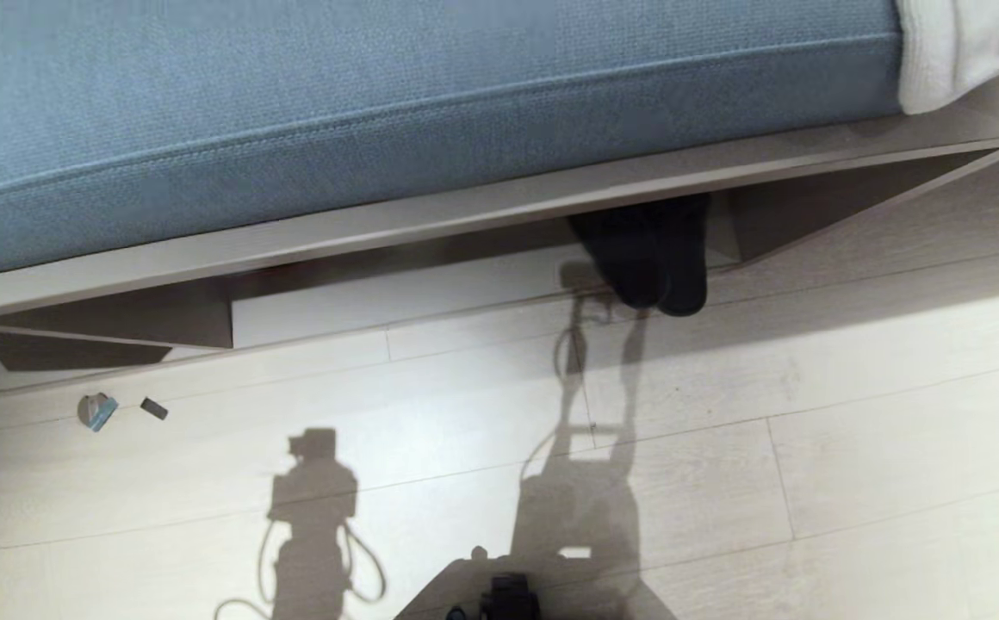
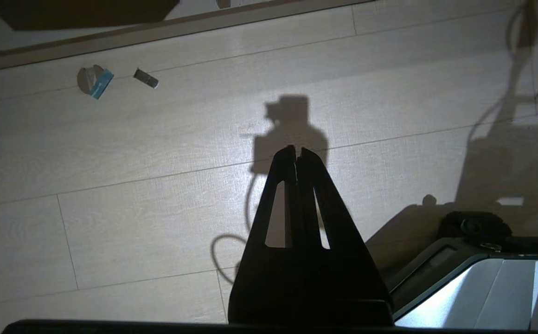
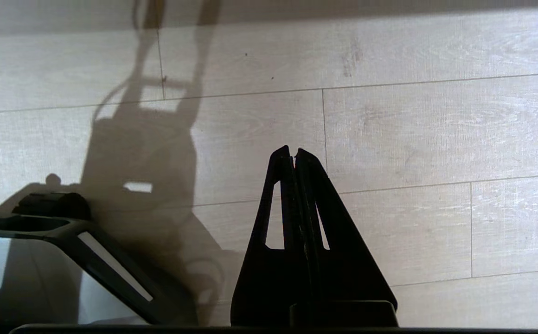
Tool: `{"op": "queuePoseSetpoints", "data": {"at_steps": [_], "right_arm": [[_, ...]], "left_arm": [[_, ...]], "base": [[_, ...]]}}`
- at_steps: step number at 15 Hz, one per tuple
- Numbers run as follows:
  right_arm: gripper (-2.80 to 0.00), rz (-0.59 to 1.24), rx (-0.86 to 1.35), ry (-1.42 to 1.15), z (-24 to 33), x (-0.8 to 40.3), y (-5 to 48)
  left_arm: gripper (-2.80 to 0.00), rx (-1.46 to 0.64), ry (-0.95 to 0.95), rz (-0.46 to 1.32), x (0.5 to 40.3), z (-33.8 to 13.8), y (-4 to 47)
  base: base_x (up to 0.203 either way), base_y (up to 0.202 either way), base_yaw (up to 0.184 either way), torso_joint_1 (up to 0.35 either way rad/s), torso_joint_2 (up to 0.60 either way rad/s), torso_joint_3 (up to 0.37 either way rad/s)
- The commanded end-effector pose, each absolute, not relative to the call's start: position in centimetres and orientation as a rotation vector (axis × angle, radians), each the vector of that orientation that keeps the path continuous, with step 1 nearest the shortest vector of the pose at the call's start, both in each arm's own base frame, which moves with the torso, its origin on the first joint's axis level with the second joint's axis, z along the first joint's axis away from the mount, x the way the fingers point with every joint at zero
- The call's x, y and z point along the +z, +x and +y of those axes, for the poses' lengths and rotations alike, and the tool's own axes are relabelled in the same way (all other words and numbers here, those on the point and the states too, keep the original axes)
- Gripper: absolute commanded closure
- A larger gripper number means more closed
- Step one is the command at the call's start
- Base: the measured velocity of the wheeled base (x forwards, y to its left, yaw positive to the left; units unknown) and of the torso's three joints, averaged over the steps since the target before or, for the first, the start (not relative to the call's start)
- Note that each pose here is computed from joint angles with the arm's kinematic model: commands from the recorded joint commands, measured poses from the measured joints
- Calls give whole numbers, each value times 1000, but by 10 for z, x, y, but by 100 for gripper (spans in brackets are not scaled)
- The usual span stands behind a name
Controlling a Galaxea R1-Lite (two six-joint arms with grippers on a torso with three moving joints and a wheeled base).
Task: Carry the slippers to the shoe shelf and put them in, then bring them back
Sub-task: Pick up the slippers in the shoe cabinet
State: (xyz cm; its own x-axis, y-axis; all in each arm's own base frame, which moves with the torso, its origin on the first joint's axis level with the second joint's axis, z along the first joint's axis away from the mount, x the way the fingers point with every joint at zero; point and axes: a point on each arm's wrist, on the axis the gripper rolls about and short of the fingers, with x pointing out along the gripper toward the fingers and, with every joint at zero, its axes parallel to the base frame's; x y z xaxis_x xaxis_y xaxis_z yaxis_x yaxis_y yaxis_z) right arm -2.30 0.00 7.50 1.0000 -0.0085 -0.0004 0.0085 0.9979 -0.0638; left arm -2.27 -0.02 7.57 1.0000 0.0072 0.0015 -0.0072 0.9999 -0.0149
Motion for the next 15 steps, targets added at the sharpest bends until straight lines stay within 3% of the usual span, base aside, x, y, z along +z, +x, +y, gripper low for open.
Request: {"op": "queuePoseSetpoints", "data": {"at_steps": [1, 15], "right_arm": [[0, 5, 0, -64, 0, 75, -23], [0, 8, 2, -25, 0, 75, -23]], "left_arm": [[0, 8, -15, -2, 76, 0, -23], [0, 8, -17, -2, 76, 0, -23]], "base": [[0, 0, 0, 2, 1, 209], [0, 0, 0, 3, 3, 202]]}}
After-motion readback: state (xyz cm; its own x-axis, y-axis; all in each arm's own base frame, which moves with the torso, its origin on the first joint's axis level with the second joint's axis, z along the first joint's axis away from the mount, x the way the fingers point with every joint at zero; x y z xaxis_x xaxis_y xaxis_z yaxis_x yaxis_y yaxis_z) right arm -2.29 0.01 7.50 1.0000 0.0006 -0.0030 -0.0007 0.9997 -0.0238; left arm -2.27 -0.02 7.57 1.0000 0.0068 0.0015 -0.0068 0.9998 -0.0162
